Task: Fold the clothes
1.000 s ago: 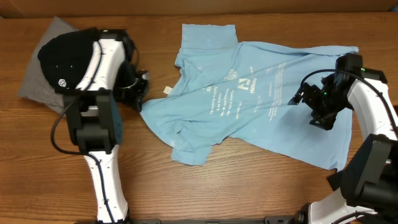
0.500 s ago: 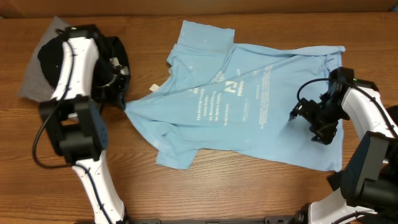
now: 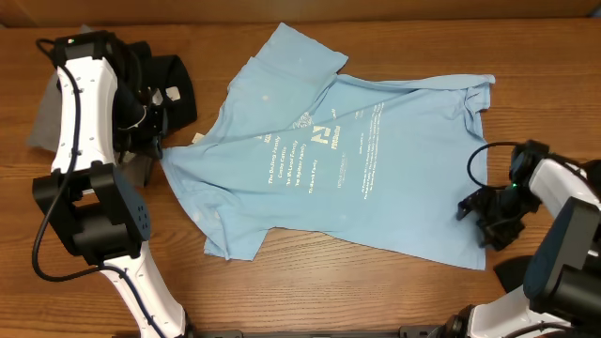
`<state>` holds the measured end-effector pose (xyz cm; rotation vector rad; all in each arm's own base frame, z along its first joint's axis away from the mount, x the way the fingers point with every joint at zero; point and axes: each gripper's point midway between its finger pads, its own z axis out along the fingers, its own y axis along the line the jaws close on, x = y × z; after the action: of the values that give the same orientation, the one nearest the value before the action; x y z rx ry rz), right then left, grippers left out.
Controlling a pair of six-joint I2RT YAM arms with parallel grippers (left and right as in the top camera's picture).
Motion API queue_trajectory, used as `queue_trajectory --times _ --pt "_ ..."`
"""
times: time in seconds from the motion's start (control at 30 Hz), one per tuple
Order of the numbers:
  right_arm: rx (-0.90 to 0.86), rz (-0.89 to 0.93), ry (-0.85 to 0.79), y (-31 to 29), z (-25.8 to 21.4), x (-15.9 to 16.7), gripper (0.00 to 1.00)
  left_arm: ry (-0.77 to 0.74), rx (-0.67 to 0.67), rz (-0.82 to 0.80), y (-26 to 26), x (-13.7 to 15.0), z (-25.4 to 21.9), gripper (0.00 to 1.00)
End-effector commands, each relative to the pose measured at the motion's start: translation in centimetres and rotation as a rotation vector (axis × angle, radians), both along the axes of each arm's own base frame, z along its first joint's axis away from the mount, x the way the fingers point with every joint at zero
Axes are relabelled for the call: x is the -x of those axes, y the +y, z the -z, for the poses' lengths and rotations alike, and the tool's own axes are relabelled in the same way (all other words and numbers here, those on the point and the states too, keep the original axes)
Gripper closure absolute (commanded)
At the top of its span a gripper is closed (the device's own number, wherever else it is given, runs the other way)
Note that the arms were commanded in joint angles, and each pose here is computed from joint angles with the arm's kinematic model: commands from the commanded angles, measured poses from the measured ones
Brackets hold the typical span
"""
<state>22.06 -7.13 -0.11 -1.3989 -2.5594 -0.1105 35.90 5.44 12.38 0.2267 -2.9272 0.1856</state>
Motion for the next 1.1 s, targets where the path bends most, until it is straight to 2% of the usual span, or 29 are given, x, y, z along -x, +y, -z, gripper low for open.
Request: queue_trajectory --times 0.0,0.03,0.1,0.13,0.17,0.3,0.43,0.6,0.77,0.83,0.9,0.93,1.07 --pt "0.027 0.014 0.041 -0.1 0.9 1.7 0.58 -0.014 -0.021 -0.008 0.1 -0.1 -0.6 0.96" --pt "0.050 0.030 0.053 -0.5 0.9 2.0 0.72 -0.014 -0.021 -0.008 0.1 -0.1 -0.6 0.95" --pt "0.127 0.098 0.104 -2.1 0.8 3.0 0.89 -0.015 -0.022 -0.008 0.1 -0.1 -0.6 0.91" --pt "0.176 0.138 0.131 -3.1 0.7 3.7 0.95 -0.015 -0.022 -0.008 0.1 -0.1 -0.6 0.91" --pt "0.212 0.171 0.149 -4.2 0.6 4.2 0.96 -0.015 -0.021 -0.008 0.1 -0.1 -0.6 0.91" --pt "0.239 0.286 0.165 -7.0 0.1 5.5 0.96 -0.015 -0.021 -0.008 0.1 -0.1 -0.6 0.90" --pt "0.190 0.365 0.142 -7.9 -0.2 5.7 0.95 -0.045 -0.002 0.002 -0.3 -0.8 -0.5 0.79" --pt "0.148 0.356 0.096 -7.8 -0.4 4.7 0.81 -0.219 0.212 0.150 -5.2 -4.2 -1.0 0.68" --pt "0.139 0.351 0.008 -8.5 -2.8 2.5 0.73 -0.398 0.221 0.294 -9.0 -8.3 -1.2 0.60" --pt "0.145 0.355 -0.032 -8.9 -4.1 1.7 0.70 -0.452 0.203 0.337 -10.4 -9.7 -1.1 0.65" --pt "0.160 0.354 -0.069 -9.2 -5.5 1.1 0.67 -0.487 0.190 0.376 -11.7 -10.8 -0.6 0.80" --pt "0.170 0.355 -0.088 -9.4 -6.3 0.8 0.66 -0.492 0.189 0.390 -12.4 -11.3 -0.1 0.94" --pt "0.176 0.332 -0.168 -9.5 -8.7 -0.1 0.58 -0.470 0.174 0.389 -13.8 -12.3 2.7 0.96"
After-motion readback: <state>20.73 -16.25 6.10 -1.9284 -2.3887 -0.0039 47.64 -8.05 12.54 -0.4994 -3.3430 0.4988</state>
